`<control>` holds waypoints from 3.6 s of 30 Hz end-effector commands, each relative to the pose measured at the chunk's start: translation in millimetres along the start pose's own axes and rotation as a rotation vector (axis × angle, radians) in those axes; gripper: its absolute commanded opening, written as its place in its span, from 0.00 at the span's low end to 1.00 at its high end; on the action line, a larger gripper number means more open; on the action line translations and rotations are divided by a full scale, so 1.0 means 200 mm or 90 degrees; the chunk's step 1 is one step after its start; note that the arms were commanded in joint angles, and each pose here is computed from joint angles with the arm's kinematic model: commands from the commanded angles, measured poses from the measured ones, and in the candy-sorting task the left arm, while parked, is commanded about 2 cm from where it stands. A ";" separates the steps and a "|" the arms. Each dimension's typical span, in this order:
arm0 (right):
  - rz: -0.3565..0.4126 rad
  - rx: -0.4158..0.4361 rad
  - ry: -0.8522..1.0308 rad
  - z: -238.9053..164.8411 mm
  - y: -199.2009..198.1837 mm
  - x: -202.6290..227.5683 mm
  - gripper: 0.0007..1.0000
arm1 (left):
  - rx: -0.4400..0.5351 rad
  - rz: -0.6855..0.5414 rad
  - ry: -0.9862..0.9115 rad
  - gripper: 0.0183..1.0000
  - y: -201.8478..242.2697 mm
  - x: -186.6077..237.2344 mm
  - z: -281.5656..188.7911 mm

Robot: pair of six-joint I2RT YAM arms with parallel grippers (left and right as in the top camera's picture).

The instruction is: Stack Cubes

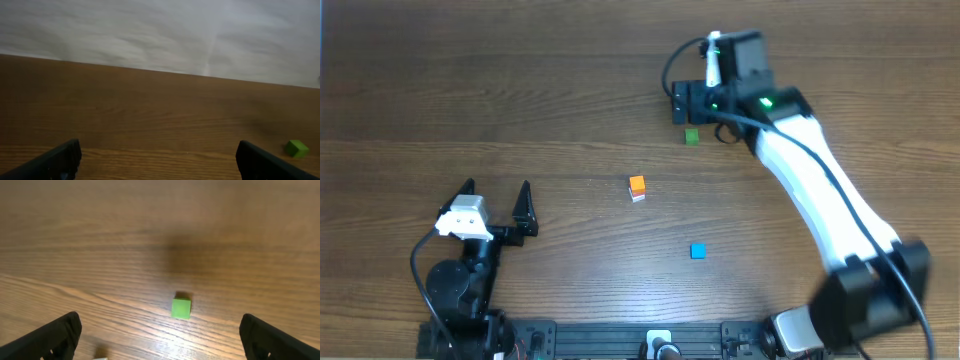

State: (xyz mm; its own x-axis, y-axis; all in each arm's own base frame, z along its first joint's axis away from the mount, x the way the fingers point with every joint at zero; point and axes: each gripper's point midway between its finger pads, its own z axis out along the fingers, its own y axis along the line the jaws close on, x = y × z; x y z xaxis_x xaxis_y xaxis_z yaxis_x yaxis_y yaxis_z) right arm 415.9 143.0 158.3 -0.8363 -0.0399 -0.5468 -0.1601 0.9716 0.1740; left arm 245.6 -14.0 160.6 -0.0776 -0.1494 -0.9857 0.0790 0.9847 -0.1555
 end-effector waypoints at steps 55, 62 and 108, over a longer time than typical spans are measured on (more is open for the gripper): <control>0.034 0.127 0.283 0.61 -0.13 0.47 0.84 | 0.005 0.009 0.000 1.00 0.00 0.01 0.00; 0.034 0.126 0.280 0.61 -0.13 0.46 0.67 | 0.005 0.009 0.000 1.00 0.00 0.01 0.00; 0.015 0.116 0.194 -0.20 0.49 0.49 0.01 | 0.005 0.009 0.000 1.00 0.00 0.01 0.00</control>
State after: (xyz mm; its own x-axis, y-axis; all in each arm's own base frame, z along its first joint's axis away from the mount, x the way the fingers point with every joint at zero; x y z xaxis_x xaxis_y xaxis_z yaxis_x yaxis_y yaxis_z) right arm 293.9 221.0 156.4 -0.9584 -0.1122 -0.2625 -0.1242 0.9918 0.0293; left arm 245.6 -14.0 160.6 -0.0776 -0.1494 -0.9857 0.0790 0.9847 -0.1555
